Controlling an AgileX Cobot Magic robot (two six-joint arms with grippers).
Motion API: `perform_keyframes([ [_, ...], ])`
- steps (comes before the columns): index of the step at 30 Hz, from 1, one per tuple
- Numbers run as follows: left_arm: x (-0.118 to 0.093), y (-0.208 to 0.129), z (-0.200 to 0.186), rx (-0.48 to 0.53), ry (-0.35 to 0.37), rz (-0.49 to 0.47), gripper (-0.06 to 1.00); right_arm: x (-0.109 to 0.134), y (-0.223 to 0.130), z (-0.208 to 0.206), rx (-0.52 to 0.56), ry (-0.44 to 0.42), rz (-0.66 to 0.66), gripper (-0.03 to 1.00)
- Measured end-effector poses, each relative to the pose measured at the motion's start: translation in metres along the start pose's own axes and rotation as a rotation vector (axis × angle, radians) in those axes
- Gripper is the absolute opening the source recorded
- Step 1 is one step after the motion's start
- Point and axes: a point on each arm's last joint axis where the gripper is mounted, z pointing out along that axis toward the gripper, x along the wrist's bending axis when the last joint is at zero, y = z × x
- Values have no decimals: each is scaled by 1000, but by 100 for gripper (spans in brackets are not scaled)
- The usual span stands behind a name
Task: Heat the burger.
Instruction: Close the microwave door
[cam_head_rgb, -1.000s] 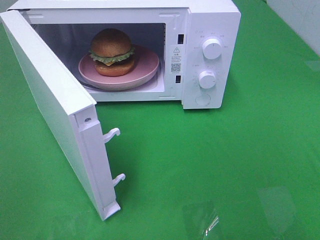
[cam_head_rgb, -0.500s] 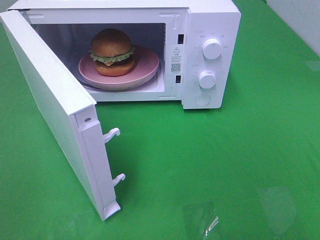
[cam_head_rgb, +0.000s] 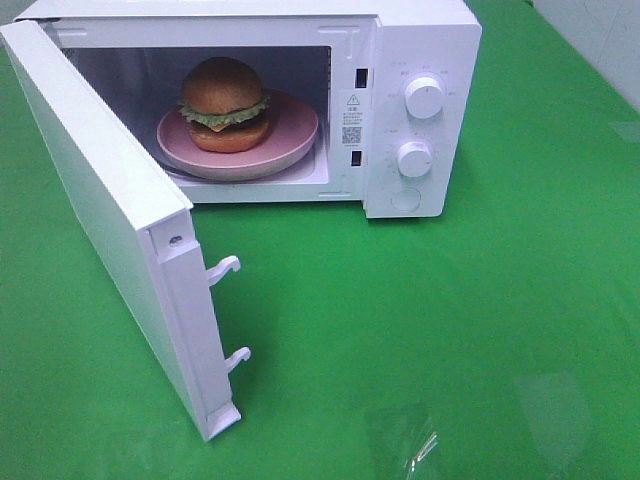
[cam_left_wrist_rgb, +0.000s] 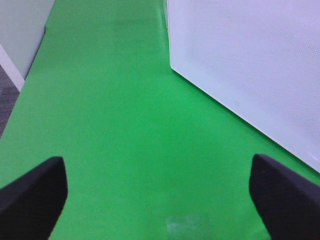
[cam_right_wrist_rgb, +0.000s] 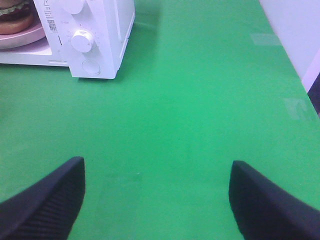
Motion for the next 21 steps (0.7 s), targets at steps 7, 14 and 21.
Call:
perform_keyframes([
  [7,0,0,0,0,0,0,90,0,0,0,0,0,0,76],
  [14,0,0,0,0,0,0,90,0,0,0,0,0,0,76],
  [21,0,0,0,0,1,0,90,0,0,0,0,0,0,76],
])
